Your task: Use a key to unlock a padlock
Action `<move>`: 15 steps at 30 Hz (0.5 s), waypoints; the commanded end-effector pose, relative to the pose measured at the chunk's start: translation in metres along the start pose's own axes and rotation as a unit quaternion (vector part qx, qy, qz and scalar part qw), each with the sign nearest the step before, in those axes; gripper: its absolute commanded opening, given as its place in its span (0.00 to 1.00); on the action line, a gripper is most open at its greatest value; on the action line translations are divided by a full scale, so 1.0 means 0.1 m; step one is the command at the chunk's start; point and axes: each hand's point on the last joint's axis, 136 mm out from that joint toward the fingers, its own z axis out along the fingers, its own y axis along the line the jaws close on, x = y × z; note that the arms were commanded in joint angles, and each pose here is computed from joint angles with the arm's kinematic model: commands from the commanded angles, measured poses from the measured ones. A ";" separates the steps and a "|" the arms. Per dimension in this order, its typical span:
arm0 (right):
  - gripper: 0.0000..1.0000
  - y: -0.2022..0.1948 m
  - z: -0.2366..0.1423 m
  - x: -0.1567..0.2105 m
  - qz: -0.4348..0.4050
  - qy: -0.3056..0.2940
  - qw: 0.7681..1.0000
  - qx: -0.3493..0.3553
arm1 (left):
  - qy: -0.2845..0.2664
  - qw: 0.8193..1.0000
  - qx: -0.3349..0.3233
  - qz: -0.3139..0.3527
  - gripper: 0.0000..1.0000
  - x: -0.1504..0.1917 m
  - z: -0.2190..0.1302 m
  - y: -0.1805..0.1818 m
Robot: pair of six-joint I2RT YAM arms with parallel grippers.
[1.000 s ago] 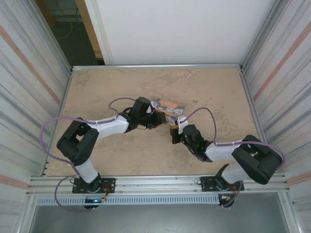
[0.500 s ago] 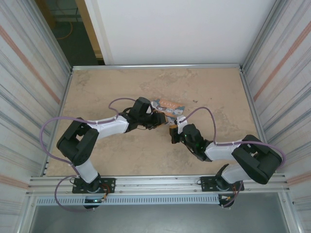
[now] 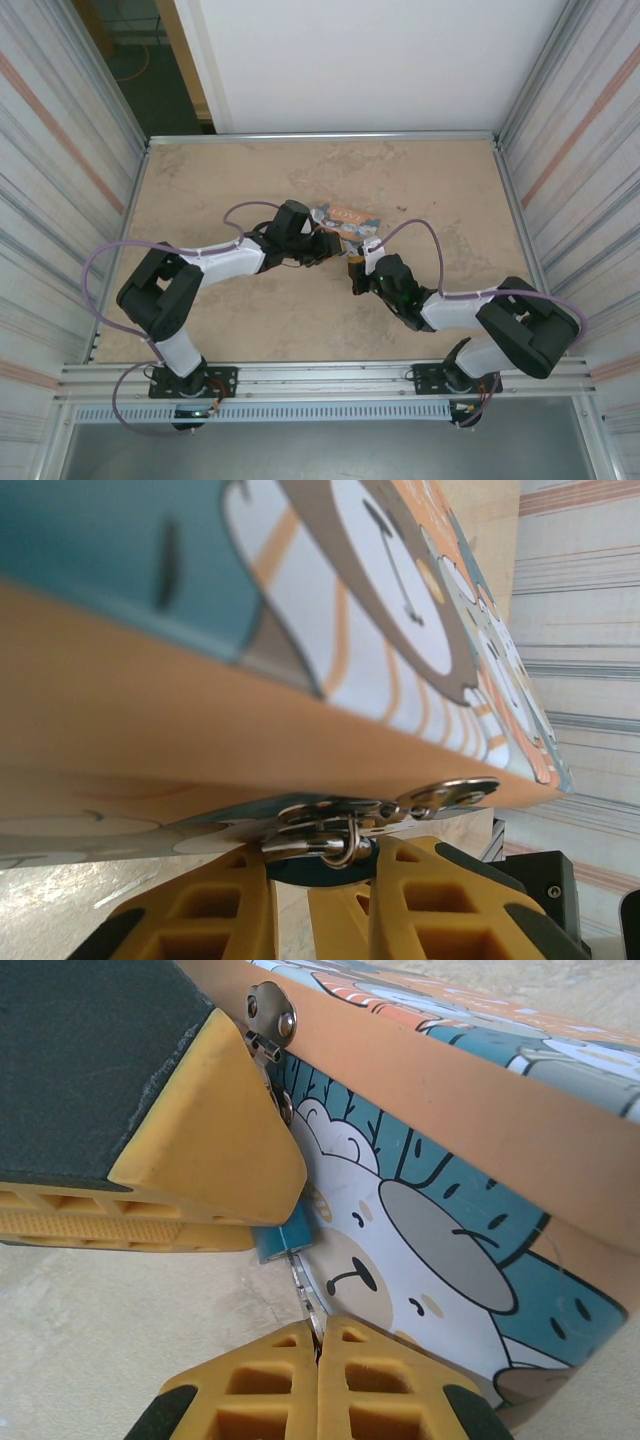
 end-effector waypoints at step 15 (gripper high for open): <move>0.00 0.16 0.10 -0.44 -0.054 -0.076 0.995 -0.020 | 0.020 0.997 0.064 0.039 0.23 0.08 -0.09 -0.47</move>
